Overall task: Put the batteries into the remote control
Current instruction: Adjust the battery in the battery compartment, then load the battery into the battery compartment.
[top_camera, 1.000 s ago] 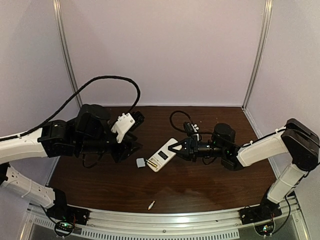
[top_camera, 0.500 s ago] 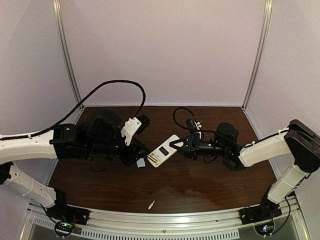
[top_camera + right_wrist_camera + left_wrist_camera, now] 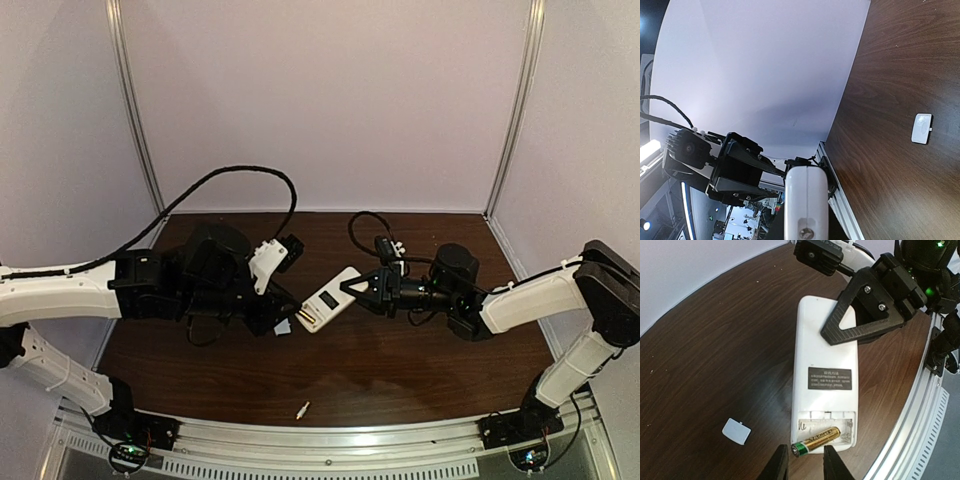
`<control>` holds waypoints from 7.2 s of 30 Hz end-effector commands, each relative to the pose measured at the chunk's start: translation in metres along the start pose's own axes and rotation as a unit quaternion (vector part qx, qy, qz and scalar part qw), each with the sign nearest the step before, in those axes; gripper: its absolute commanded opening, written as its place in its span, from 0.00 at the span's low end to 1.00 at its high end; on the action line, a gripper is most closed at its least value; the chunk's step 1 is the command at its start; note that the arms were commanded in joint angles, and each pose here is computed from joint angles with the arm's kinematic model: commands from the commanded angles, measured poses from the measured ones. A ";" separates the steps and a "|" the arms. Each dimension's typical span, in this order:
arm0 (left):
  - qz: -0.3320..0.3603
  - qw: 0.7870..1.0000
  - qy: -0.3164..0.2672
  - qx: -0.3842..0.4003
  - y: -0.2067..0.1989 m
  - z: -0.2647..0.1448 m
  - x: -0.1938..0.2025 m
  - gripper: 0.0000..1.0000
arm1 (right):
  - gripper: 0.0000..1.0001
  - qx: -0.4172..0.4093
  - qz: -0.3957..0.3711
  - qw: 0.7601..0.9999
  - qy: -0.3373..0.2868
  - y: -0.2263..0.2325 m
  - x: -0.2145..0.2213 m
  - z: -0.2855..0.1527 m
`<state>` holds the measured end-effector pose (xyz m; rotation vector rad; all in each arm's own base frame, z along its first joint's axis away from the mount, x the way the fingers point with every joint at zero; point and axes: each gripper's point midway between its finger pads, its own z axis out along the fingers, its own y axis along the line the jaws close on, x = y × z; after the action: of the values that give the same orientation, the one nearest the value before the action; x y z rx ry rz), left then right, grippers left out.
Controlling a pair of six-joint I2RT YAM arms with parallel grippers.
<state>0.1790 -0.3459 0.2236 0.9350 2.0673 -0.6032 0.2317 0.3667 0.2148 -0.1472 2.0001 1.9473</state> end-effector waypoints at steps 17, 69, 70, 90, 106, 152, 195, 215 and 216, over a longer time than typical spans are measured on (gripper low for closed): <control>0.007 1.000 0.020 0.005 -0.003 0.013 0.012 0.18 | 0.00 -0.018 -0.019 1.000 -0.012 0.014 -0.007 -0.004; 0.083 0.992 0.083 0.047 -0.019 0.042 0.035 0.06 | 0.00 -0.052 -0.037 0.998 0.005 0.027 -0.003 -0.002; 0.083 0.992 0.085 0.048 -0.019 0.042 0.037 0.05 | 0.00 -0.053 -0.037 0.998 0.004 0.027 -0.003 -0.002; 0.064 0.995 0.070 0.007 0.002 0.021 0.036 0.13 | 0.00 -0.075 -0.046 0.996 0.011 0.036 0.002 -0.006; 0.066 0.997 0.027 -0.010 0.010 0.000 0.017 0.31 | 0.00 -0.010 -0.059 0.998 0.019 0.015 0.004 -0.001; 0.115 0.991 0.060 0.026 -0.006 0.029 0.016 0.18 | 0.00 0.004 -0.063 0.996 0.069 0.016 0.022 0.015; 0.101 0.992 0.065 0.045 -0.008 0.014 0.027 0.09 | 0.00 0.015 -0.055 0.997 0.046 0.007 0.013 0.007; 0.129 0.990 0.030 0.051 -0.014 0.015 0.002 0.15 | 0.00 0.014 -0.047 0.997 0.052 0.005 0.016 0.010; 0.130 0.990 0.031 0.053 -0.015 0.016 0.002 0.15 | 0.00 0.014 -0.047 0.997 0.052 0.005 0.016 0.010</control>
<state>0.1704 -0.3538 0.2048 1.2641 1.9819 -0.5271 0.2153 0.3788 0.2085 -0.3317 2.0860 1.8791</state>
